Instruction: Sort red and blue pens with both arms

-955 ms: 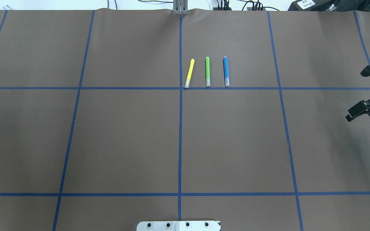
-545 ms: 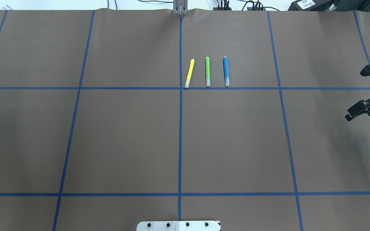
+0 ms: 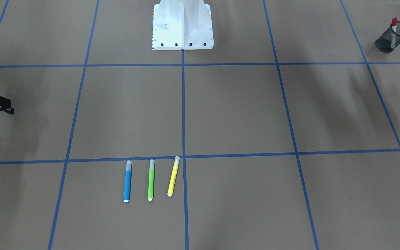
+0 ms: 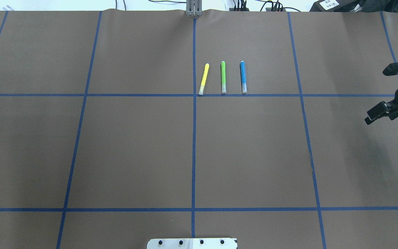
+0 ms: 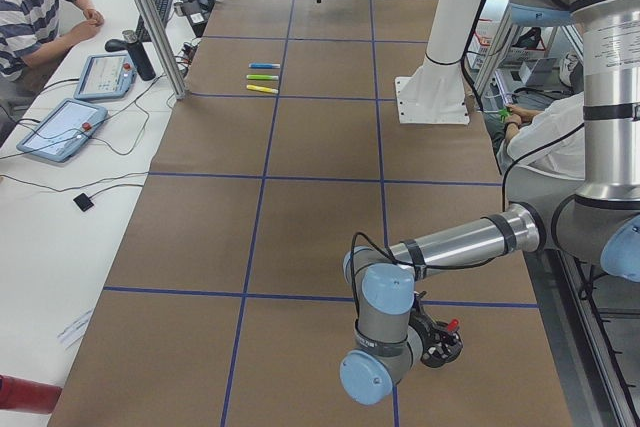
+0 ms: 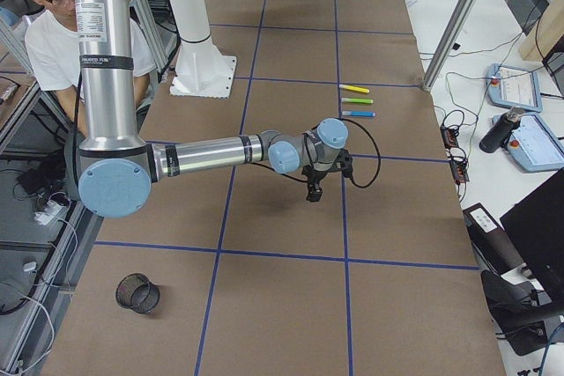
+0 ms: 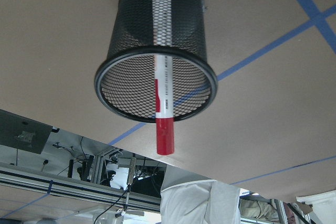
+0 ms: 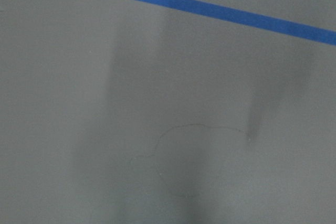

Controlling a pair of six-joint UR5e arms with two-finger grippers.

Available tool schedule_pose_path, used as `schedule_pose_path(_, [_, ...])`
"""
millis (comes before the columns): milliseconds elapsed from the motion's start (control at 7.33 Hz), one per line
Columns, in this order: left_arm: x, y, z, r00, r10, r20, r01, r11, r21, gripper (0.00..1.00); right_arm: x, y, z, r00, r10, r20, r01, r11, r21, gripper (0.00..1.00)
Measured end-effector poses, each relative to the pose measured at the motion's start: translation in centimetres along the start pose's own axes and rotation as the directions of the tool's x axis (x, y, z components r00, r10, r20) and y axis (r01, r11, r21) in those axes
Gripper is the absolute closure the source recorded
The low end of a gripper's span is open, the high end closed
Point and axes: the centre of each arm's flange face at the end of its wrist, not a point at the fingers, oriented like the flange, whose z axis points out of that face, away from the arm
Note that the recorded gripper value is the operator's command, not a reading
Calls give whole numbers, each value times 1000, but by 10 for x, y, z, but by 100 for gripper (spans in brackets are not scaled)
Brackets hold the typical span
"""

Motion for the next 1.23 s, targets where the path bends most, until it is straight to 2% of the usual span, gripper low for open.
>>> schedule_pose_path(136, [25, 4, -15, 997, 71, 4, -71, 995, 76, 0, -8, -3, -5, 1000, 1, 1, -1, 1000, 12, 0])
schedule_pose_path(273, [49, 3, -31, 988, 153, 28, -155, 976, 152, 0, -14, -7, -9, 1000, -4, 1, 4, 1000, 23, 0])
schedule_pose_path(409, [71, -1, -48, 970, 234, 58, -241, 945, 222, 0, -22, -16, -14, 1000, 2, -8, -2, 999, 40, 0])
schedule_pose_path(682, [110, -14, -77, 914, 382, 135, -405, 839, 365, 0, -56, -48, -31, 995, 95, -20, -92, 990, 102, 1])
schedule_pose_path(955, [147, -21, -100, 886, 411, 217, -463, 745, 480, 0, -122, -89, -33, 985, 174, -2, -172, 976, 135, 1])
schedule_pose_path(1091, [170, -21, -109, 871, 423, 250, -490, 706, 512, 0, -167, -112, -26, 977, 214, 12, -213, 967, 140, 1])
schedule_pose_path(1227, [193, -21, -116, 858, 435, 274, -512, 680, 525, 0, -207, -132, -19, 973, 231, 19, -231, 962, 143, 2])
